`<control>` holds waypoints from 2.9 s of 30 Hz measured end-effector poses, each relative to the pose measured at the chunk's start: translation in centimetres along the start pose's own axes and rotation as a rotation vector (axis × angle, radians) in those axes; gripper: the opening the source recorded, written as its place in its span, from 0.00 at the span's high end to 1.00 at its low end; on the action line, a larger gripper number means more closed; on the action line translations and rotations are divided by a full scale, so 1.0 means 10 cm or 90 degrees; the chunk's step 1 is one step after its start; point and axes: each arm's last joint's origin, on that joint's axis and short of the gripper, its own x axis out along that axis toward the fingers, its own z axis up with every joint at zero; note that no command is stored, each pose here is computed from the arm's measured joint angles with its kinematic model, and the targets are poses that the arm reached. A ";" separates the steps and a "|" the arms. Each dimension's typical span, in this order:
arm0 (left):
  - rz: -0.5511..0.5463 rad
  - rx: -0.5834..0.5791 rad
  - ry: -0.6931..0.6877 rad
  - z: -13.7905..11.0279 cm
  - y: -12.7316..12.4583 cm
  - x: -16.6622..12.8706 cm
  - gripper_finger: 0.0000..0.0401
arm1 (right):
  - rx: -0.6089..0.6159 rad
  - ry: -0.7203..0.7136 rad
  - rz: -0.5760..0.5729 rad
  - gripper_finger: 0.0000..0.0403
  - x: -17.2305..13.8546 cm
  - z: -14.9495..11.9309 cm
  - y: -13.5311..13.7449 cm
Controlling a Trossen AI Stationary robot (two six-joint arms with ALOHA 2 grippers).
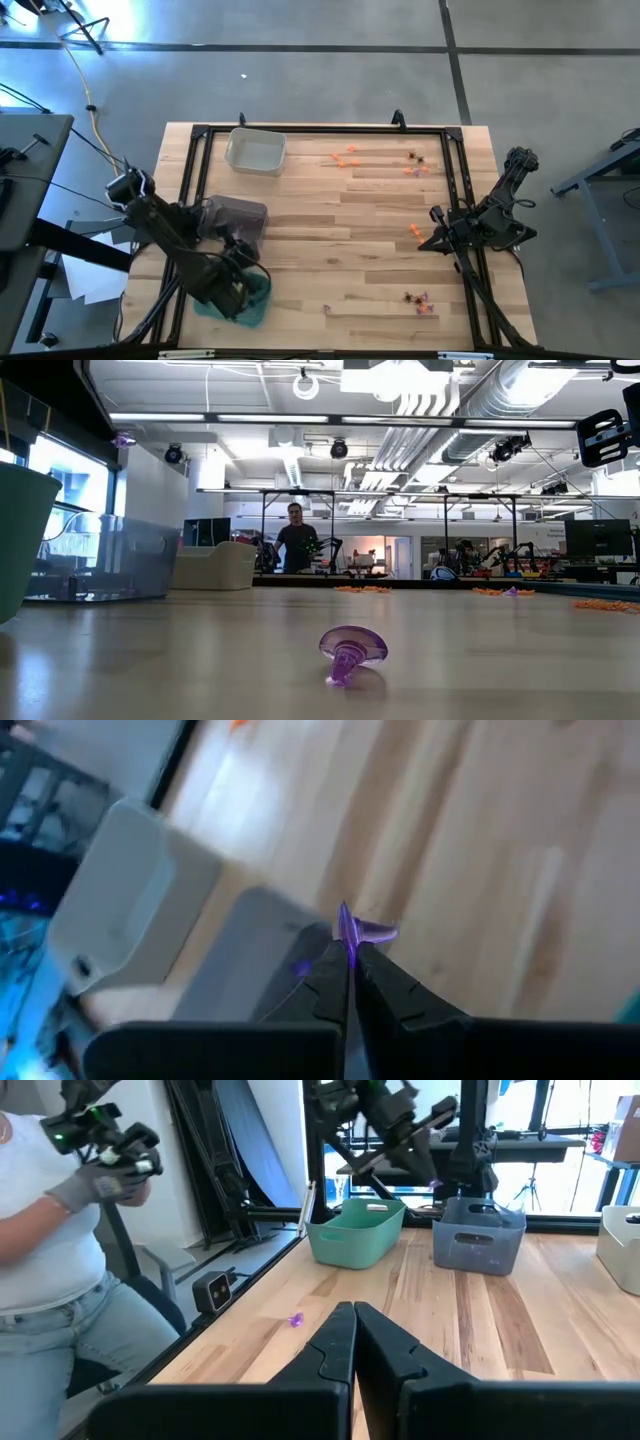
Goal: Sort Halloween decoration
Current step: Put the bottom center violet witch hat into the black bin
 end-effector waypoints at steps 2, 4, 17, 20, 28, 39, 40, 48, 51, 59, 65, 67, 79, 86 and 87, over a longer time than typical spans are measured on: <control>0.004 -0.012 0.013 -0.09 0.07 0.05 1.00 | 0.000 0.000 0.000 1.00 0.00 0.00 0.00; 0.002 -0.031 0.040 -0.19 0.15 0.14 1.00 | 0.000 0.000 0.000 1.00 0.00 0.00 0.00; -0.098 -0.221 0.080 -0.58 0.53 0.53 0.88 | 0.000 0.000 0.000 1.00 0.00 0.00 0.00; -0.106 -0.219 0.074 -0.56 0.56 0.53 0.83 | 0.000 0.000 0.000 1.00 0.00 0.00 0.00; -0.177 -0.220 0.027 -0.39 0.49 0.42 0.78 | 0.000 0.000 0.000 1.00 0.00 0.00 0.00; -0.376 -0.193 -0.201 0.20 -0.02 0.22 0.76 | 0.000 0.000 0.000 1.00 0.00 0.00 0.00; -0.388 -0.181 -0.209 0.23 -0.11 0.26 0.75 | 0.000 0.000 0.000 1.00 0.00 0.00 0.00; -0.472 -0.148 -0.194 0.22 -0.86 0.76 0.70 | 0.000 0.000 0.000 1.00 0.00 0.00 0.00; -0.487 -0.165 -0.204 0.20 -1.05 0.89 0.67 | 0.000 0.000 0.000 1.00 0.00 0.00 0.00; -0.508 -0.117 -0.194 0.26 -1.39 1.05 0.54 | 0.000 0.000 0.000 1.00 0.00 0.00 0.00; -0.515 -0.067 -0.204 0.34 -1.56 1.11 0.53 | 0.000 0.000 0.000 1.00 0.00 0.00 0.00; -0.514 -0.053 -0.206 0.35 -1.59 1.14 0.53 | 0.000 0.000 0.000 1.00 0.00 0.00 0.00; -0.523 -0.038 -0.196 0.43 -1.64 1.34 0.53 | 0.000 0.001 0.000 1.00 0.00 0.00 0.00; -0.520 -0.025 -0.199 0.44 -1.62 1.38 0.54 | 0.000 0.000 0.000 1.00 0.00 0.00 0.00; -0.520 -0.024 -0.199 0.44 -1.62 1.38 0.55 | 0.000 0.000 0.000 1.00 0.00 0.00 0.00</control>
